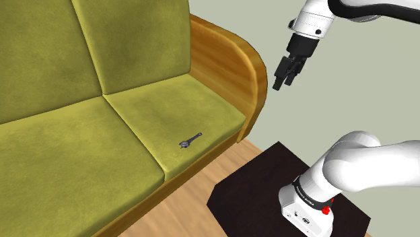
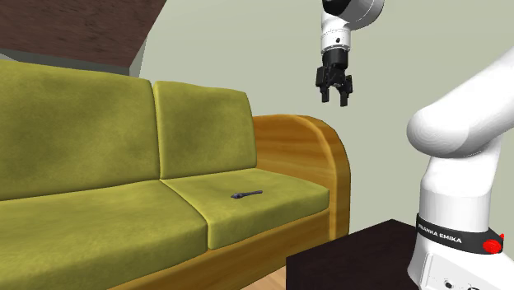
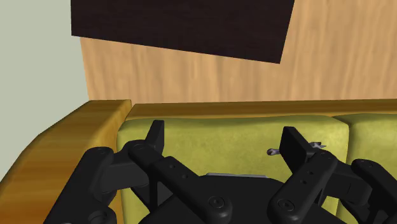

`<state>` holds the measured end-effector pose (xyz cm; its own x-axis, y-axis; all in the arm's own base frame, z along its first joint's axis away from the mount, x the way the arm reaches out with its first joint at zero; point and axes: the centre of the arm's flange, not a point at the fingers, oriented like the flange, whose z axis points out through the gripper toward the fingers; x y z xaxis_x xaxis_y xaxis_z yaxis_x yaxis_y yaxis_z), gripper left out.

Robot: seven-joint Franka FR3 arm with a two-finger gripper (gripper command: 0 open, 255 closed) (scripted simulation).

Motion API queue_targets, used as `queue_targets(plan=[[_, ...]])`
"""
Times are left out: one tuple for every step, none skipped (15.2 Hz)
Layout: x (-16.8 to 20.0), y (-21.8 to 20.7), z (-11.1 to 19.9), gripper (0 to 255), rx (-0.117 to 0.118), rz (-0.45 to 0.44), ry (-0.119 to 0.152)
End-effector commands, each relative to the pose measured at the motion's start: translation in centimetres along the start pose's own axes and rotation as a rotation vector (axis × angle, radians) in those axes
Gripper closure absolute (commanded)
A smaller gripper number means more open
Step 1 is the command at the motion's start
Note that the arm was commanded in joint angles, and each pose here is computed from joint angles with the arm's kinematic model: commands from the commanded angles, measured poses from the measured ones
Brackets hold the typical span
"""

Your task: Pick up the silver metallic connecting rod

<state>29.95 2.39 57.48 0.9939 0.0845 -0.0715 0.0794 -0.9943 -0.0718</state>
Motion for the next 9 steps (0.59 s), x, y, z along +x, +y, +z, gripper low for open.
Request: queue_targets(plan=[[0.0, 0.0, 0.0, 0, 0.000, 0.000, 0.000], [0.3, -0.9, 0.9, 0, 0.001, 0.015, 0.003], [0.5, -1.9, 1.7, 0, 0.002, 0.030, 0.006], [0.8, -2.8, 2.6, 0, 0.003, 0.045, 0.009], [1.1, -3.7, 3.5, 0, 0.004, 0.060, 0.012], [1.5, -4.6, 4.3, 0, 0.004, 0.075, 0.015], [1.8, -5.5, 5.2, 0, 0.005, 0.091, 0.018], [2.2, -6.4, 6.1, 0, 0.006, 0.106, 0.021], [2.6, -7.3, 6.9, 0, 0.007, 0.121, 0.024]])
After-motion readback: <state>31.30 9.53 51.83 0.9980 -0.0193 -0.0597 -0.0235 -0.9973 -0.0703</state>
